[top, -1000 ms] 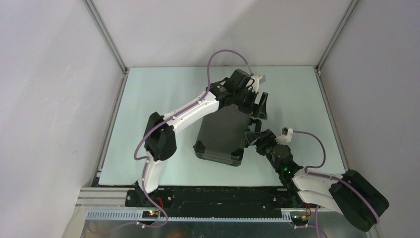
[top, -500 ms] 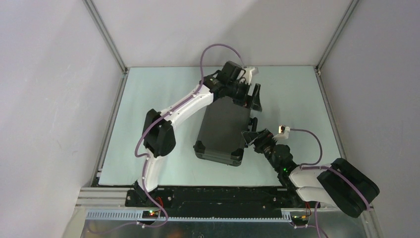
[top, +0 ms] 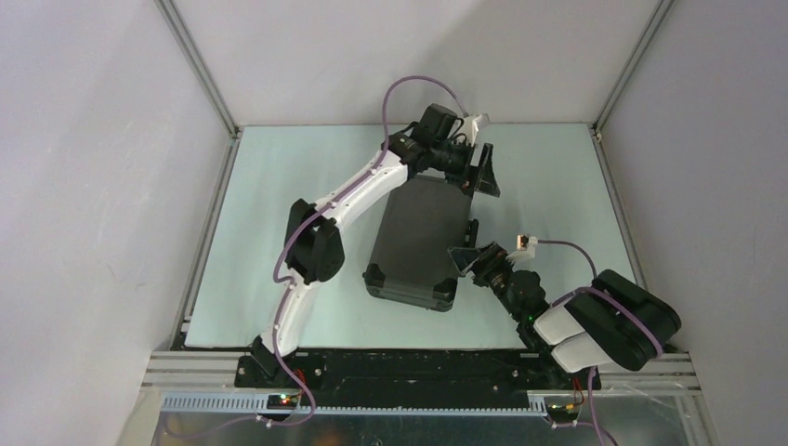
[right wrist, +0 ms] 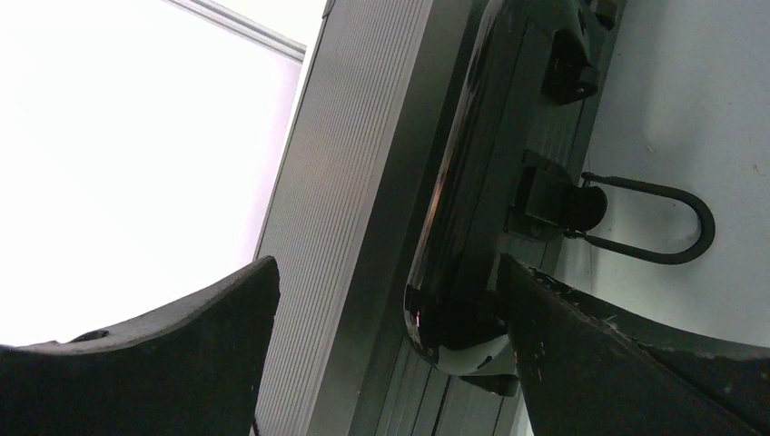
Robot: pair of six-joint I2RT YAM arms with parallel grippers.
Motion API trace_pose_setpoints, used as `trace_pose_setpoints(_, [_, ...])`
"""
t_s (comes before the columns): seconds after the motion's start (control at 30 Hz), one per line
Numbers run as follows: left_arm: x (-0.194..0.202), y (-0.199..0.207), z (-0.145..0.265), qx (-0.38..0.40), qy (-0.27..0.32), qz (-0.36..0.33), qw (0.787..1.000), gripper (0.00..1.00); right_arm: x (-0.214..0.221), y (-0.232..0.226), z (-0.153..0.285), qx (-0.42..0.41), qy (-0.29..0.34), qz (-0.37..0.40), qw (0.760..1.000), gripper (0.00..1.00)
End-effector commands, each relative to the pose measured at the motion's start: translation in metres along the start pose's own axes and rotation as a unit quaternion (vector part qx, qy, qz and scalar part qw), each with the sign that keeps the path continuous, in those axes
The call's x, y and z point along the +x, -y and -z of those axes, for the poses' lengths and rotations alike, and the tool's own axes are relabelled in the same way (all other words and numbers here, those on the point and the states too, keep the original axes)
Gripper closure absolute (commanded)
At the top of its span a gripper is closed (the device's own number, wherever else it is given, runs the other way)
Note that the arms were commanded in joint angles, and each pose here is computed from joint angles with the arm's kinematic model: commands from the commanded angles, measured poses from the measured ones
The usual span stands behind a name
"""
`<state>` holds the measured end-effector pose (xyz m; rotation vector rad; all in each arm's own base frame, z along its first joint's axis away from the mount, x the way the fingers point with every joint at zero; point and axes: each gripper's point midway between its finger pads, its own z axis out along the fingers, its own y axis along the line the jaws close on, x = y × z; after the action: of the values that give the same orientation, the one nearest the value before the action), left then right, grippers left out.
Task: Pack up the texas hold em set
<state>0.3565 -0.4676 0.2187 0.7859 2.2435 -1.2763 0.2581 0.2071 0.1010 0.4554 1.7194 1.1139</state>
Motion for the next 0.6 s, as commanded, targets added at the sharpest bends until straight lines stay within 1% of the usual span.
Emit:
trace_pose_setpoints(0.0, [-0.004,0.020,-0.004,0.055,-0.009,-0.002,0.998,0.12,-0.004,-0.015,-0.003,-0.034,0.010,0.001,0.999,0.08])
trace_pose_setpoints(0.43, [0.006,0.022,-0.033,0.122,-0.037,0.059,0.990,0.12,0.008,-0.010,-0.007,-0.025,0.000,0.026,0.999,0.08])
trace_pose_setpoints(0.57, [0.014,0.017,-0.041,0.127,-0.049,0.083,0.987,0.13,0.010,-0.008,-0.008,-0.023,-0.002,0.027,0.999,0.08])
